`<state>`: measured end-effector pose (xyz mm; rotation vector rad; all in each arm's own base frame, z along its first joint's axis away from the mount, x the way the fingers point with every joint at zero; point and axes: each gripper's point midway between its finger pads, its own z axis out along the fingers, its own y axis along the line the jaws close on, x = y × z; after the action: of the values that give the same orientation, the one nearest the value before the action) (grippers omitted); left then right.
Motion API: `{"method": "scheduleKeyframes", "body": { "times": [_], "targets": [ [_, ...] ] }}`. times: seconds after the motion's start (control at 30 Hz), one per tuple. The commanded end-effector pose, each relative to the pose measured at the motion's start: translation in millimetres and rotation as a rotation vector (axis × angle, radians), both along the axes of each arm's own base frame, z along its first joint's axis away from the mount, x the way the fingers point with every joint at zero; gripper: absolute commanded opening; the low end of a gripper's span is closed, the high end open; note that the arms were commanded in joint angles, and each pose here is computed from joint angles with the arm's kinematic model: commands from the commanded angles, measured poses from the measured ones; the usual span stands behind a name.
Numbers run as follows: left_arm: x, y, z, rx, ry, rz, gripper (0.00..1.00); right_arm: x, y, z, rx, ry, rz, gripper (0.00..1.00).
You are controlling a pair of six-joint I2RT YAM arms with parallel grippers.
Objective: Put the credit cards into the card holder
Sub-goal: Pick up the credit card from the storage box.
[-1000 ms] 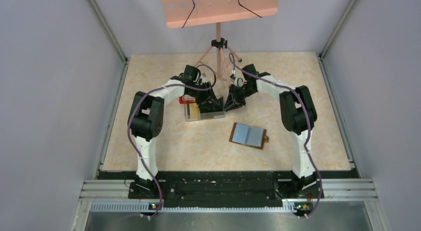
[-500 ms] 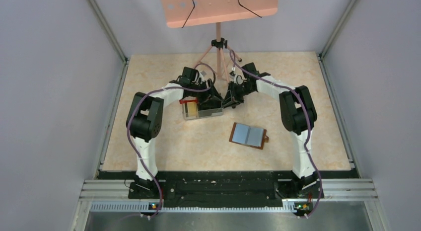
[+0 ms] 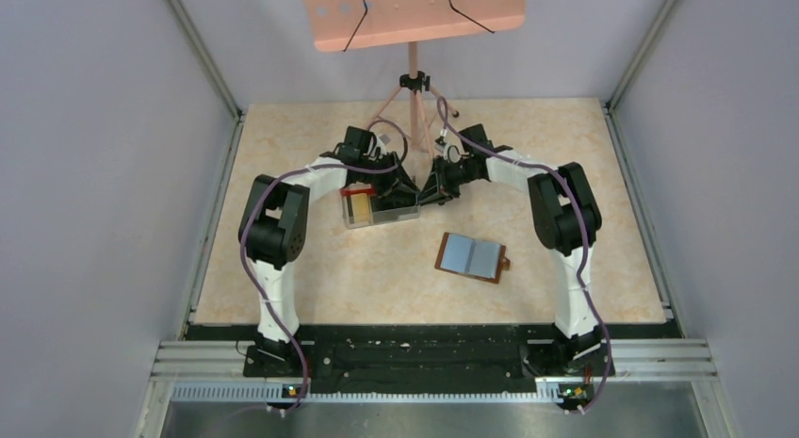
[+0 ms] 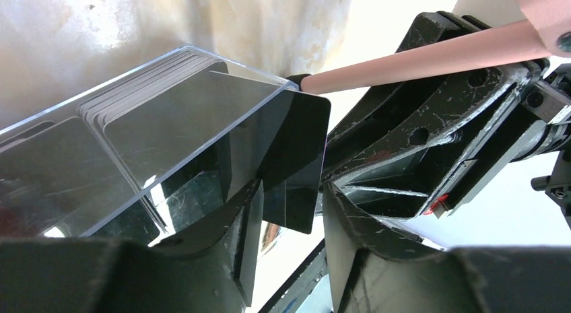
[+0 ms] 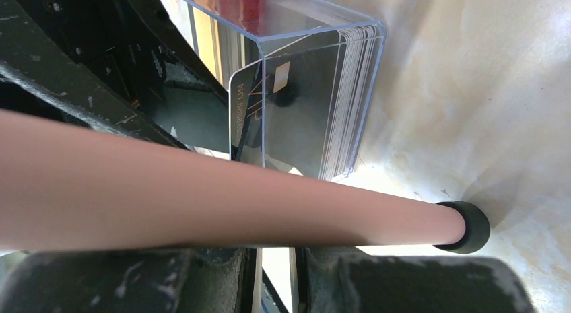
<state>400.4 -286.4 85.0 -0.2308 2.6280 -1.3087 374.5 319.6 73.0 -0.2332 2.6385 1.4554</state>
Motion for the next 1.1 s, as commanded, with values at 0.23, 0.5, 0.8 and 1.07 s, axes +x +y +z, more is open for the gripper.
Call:
{"method": "scheduleKeyframes", "body": {
  "times": [0.23,0.5,0.8,1.07],
  "targets": [
    [-4,14,12,0.115,-0.067,-0.027,0.17,-8,22,71,0.172,-0.120,0.086,0.07],
    [-3,18,23,0.135,-0.097,-0.036,0.00,-7,20,74,0.163,-0.133,0.080,0.11],
    [-11,28,53,0.169,-0.180,-0.046,0.00,-6,9,101,0.147,-0.225,0.054,0.39],
    [-28,44,91,0.199,-0.291,-0.030,0.00,-10,-21,125,0.150,-0.291,-0.007,0.65]
  ]
}}
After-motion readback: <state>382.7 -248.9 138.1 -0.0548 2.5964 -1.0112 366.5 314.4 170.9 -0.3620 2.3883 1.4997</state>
